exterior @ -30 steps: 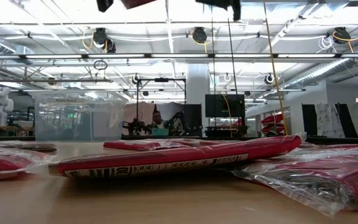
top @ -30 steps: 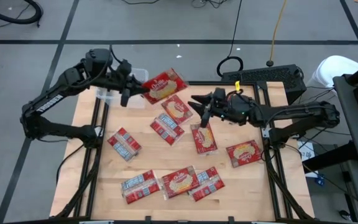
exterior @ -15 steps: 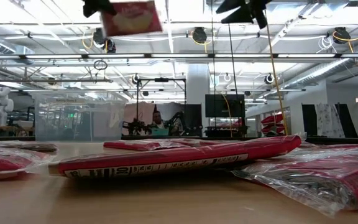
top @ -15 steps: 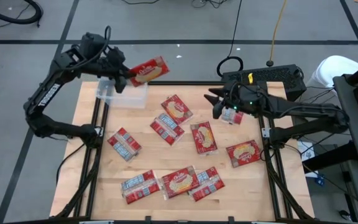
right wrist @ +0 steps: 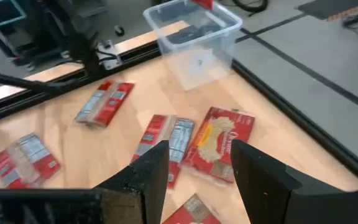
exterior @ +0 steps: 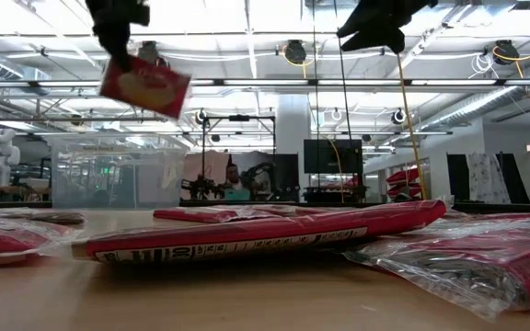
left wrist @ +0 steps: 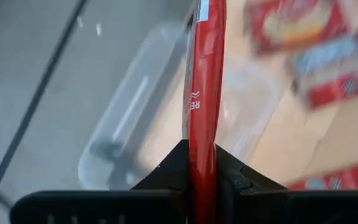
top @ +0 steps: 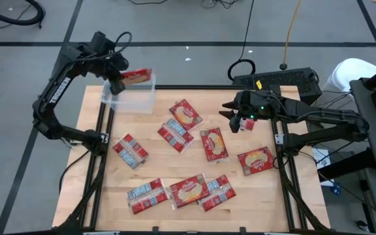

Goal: Sort popcorn bags into baskets
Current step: Put the popcorn pack into the transparent bin

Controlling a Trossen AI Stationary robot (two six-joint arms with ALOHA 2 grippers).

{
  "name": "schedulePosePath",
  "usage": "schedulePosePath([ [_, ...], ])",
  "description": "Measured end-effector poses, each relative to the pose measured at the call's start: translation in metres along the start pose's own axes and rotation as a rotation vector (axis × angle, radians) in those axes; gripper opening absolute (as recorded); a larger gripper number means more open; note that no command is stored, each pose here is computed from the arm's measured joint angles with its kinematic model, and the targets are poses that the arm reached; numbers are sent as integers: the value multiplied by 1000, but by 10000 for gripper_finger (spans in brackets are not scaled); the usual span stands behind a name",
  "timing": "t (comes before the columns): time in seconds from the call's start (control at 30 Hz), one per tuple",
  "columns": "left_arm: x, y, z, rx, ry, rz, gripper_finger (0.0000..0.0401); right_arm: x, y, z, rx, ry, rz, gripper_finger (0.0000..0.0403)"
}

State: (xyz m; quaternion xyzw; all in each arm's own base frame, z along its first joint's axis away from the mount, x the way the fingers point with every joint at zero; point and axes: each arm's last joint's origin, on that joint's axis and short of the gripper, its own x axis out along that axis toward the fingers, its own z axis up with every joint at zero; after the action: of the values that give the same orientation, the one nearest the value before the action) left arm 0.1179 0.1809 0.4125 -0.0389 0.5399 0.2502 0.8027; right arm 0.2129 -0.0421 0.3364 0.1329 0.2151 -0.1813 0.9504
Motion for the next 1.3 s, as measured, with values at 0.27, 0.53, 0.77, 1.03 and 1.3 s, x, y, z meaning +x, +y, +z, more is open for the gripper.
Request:
schedulePosePath([
  [0.27, 39, 24, 2, -67, 172, -57, 25, 0, 0, -2, -18, 26, 3, 164],
  [0.53, 95, 40, 17, -77, 279, -154, 38, 0, 0, -2, -54, 27, 4, 164],
  [0.77, 132, 50, 18, -212, 314, -293, 22, 0, 0, -2, -48, 27, 4, 164],
  [1.03, 143, 59, 10, -414, 385, -294, 72, 0, 0, -2, -48, 26, 4, 164],
  [1.3, 158, 55, 0, -544, 451, -280, 72, 0, 0, -1, -54, 14, 5, 164],
])
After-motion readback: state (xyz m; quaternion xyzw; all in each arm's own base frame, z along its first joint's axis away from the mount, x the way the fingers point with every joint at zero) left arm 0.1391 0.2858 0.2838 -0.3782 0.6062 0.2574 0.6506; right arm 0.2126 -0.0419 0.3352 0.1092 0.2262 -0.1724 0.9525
